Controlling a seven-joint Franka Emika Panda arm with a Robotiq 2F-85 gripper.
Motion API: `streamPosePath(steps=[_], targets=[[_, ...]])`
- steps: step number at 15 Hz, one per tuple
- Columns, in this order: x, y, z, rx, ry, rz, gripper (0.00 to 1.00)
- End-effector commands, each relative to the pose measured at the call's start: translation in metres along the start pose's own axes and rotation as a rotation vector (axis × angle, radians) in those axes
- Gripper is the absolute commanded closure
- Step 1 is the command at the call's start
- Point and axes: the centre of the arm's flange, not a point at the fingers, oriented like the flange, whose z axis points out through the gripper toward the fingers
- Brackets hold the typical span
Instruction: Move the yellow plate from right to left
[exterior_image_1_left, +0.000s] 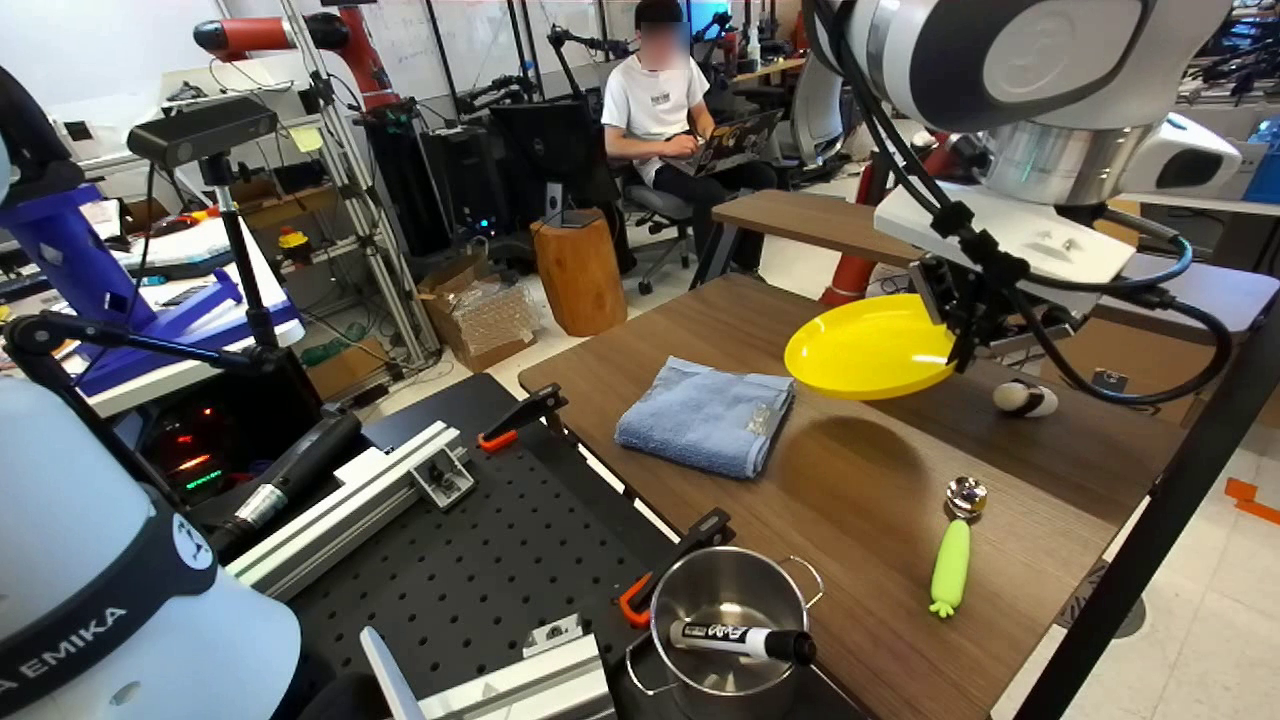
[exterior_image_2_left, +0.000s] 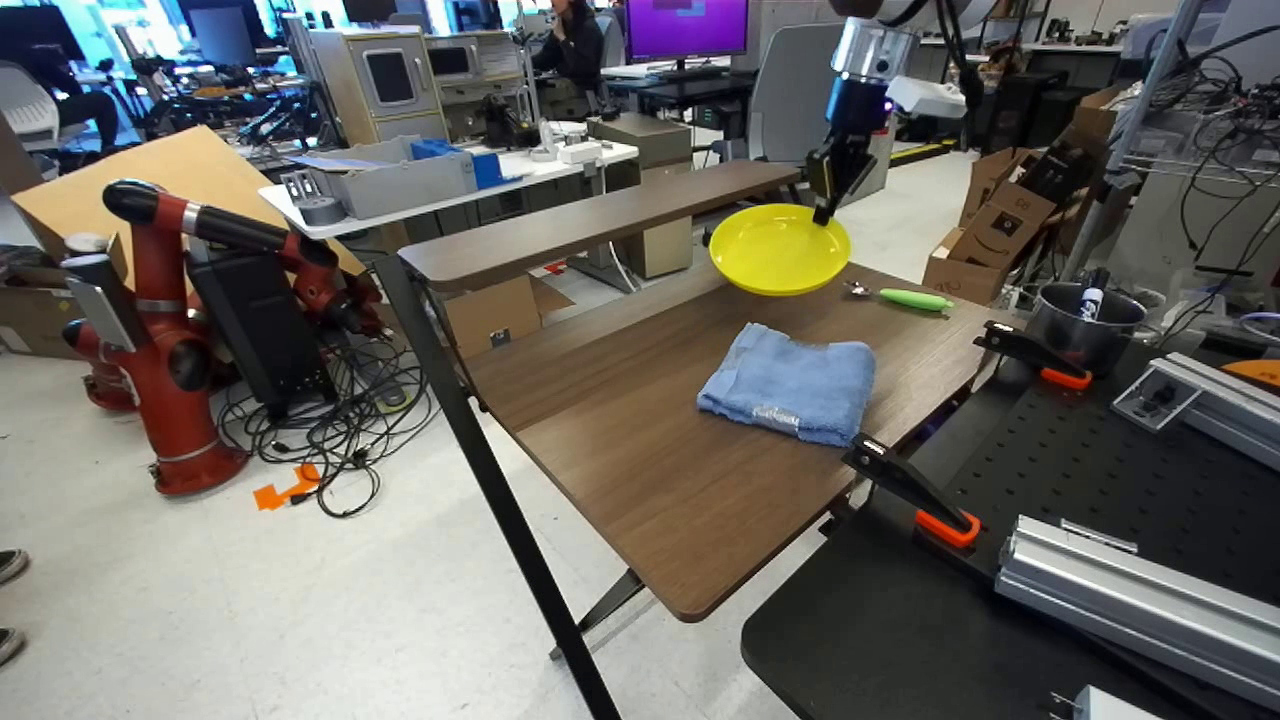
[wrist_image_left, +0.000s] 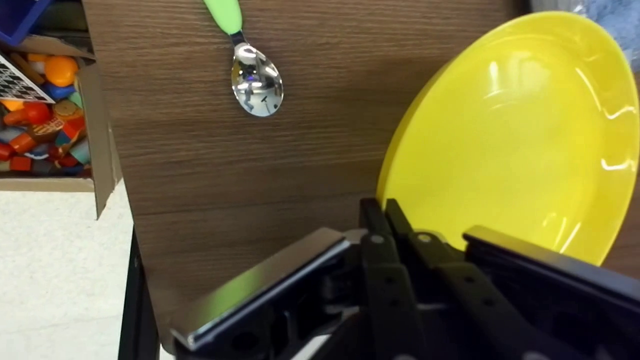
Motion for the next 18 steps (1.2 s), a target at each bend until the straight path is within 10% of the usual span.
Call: streamPosePath(steps=[1, 18], targets=[[-0.030, -0.020, -0.029, 0.062, 0.065, -0.054, 0.99], [-0.012, -0.210, 0.016, 0.108, -0.031, -0.291, 0.99]])
